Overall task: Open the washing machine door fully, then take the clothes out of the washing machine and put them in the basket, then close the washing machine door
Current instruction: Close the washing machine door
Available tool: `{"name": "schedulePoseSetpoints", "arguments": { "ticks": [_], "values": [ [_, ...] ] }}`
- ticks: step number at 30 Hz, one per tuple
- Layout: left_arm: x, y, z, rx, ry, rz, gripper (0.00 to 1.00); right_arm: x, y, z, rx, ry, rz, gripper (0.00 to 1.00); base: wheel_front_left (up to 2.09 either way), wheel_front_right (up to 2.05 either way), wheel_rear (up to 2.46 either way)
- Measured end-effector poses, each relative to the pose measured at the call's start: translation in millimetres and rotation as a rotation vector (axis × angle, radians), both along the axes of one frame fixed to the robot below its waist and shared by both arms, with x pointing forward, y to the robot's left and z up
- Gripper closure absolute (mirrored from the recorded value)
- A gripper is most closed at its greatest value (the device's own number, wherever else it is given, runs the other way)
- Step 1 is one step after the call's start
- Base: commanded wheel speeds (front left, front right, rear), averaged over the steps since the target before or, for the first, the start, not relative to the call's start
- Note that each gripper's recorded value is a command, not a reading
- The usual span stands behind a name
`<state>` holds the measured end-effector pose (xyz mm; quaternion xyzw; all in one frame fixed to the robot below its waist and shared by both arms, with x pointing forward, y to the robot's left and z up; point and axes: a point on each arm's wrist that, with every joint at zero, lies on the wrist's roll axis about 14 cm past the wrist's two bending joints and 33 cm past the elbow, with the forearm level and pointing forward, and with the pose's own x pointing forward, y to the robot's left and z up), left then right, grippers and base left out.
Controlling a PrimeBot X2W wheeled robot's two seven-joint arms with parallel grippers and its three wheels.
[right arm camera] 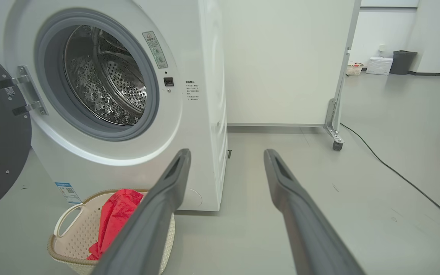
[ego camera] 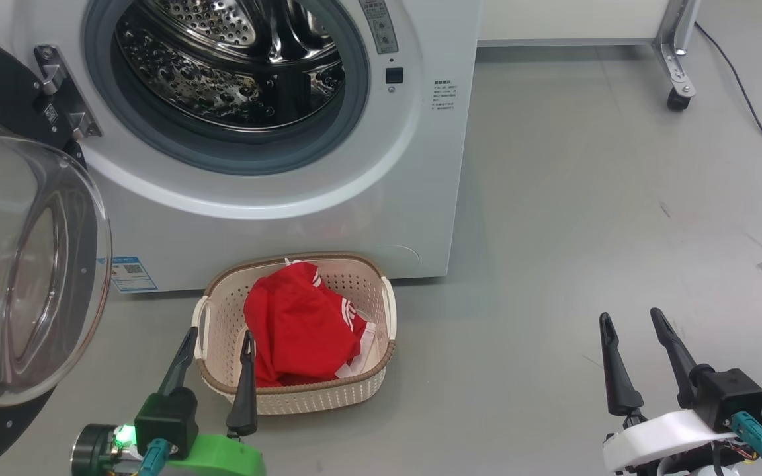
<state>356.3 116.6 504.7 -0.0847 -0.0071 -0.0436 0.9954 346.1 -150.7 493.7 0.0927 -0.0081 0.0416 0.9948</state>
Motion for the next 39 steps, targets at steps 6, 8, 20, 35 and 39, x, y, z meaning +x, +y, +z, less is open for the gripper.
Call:
{"name": "schedulePoseSetpoints", "arguments": {
  "ticks": [6, 8, 20, 35, 39],
  "values": [
    [-3.7, 7.8, -1.0, 0.000, 0.003, 0.025, 0.00, 4.7, 8.3, -1.1, -0.002, 0.003, 0.029, 0.00, 0.00, 0.00, 0.00],
    [-5.2, 12.5, -0.8, 0.000, 0.003, 0.040, 0.00, 7.5, 11.0, -0.2, -0.004, 0.000, 0.040, 0.00, 0.00, 0.00, 0.00],
    [-18.4, 48.7, 1.0, -0.003, -0.002, 0.159, 0.00, 26.8, 39.5, 0.7, -0.021, -0.008, 0.148, 0.00, 0.00, 0.00, 0.00],
    [-53.4, 104.4, -1.2, -0.021, 0.001, 0.362, 0.00, 44.4, 105.5, -4.8, -0.016, 0.005, 0.351, 0.00, 0.00, 0.00, 0.00],
    [-63.3, 115.8, -0.9, -0.018, 0.000, 0.407, 0.00, 45.4, 122.3, -6.0, -0.012, 0.009, 0.400, 0.00, 0.00, 0.00, 0.00]
  ]
}}
